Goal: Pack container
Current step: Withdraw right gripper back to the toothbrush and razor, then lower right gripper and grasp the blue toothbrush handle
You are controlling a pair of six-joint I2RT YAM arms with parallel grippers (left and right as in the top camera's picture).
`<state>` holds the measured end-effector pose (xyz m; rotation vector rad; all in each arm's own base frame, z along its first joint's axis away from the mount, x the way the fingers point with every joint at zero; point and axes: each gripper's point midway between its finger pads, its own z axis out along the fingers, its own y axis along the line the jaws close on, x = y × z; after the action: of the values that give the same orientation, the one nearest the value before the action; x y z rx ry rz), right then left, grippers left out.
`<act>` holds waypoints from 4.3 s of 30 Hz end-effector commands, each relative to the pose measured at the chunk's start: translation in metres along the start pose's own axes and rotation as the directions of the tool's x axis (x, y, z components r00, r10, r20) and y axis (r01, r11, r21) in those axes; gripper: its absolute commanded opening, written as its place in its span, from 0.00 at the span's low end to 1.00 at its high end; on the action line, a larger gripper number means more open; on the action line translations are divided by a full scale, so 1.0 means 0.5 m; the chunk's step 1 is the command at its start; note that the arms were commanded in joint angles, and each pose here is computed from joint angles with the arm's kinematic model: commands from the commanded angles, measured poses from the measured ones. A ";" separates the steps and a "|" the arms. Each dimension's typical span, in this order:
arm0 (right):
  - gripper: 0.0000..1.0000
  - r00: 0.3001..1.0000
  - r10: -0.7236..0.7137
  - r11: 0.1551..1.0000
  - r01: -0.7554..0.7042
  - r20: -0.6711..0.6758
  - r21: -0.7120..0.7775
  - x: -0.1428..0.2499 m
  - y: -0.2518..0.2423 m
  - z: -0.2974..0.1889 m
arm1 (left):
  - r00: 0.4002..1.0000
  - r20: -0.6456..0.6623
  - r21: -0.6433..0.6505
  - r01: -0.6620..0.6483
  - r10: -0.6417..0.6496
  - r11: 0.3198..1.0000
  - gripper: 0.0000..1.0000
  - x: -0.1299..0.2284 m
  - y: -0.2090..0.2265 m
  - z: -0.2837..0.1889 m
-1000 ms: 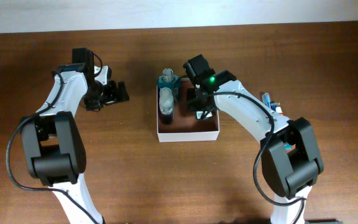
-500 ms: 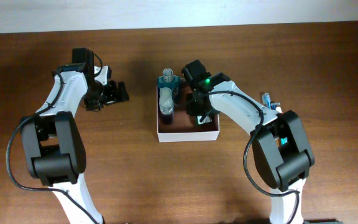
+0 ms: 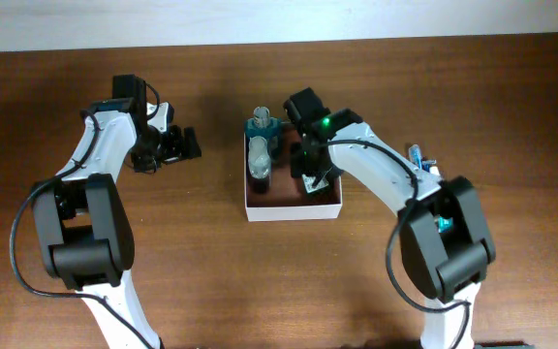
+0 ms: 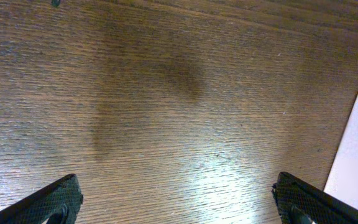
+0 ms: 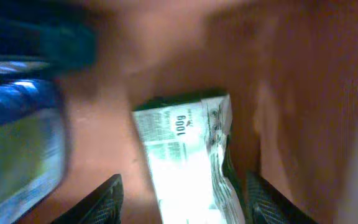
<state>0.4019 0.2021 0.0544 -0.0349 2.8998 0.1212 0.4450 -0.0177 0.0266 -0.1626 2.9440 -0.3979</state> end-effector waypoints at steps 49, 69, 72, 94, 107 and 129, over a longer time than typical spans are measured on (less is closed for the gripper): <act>0.37 0.993 0.115 0.983 -0.113 -0.009 0.148 0.096 -0.454 -0.023 | 1.000 0.004 -0.003 -0.012 0.012 1.000 1.00 -0.001 0.001 -0.002; 0.38 0.991 0.120 0.974 -0.107 -0.052 0.199 0.107 -0.476 0.031 | 1.000 0.004 -0.003 -0.012 0.012 1.000 1.00 -0.001 0.001 -0.002; 0.38 0.991 0.120 0.975 -0.107 -0.060 0.196 0.109 -0.475 0.041 | 1.000 0.004 -0.003 -0.012 0.012 1.000 0.99 -0.001 0.001 -0.002; 0.37 0.988 0.123 0.988 -0.113 -0.095 0.105 0.118 -0.444 0.068 | 1.000 0.004 -0.003 -0.012 0.012 1.000 0.99 -0.001 0.001 -0.002; 0.17 0.987 0.124 0.988 -0.113 -0.106 0.105 0.124 -0.443 0.067 | 1.000 0.004 -0.003 -0.011 0.011 1.000 0.99 -0.001 0.002 -0.002; 0.26 0.989 0.074 0.995 -0.065 -0.126 0.078 0.130 -0.436 0.067 | 1.000 0.004 -0.003 -0.012 0.012 1.000 0.99 -0.001 0.001 -0.002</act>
<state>0.3631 -0.0191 -0.0014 0.1337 2.9889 -0.0255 0.4450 -0.0178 0.0267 -0.1625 2.9439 -0.3985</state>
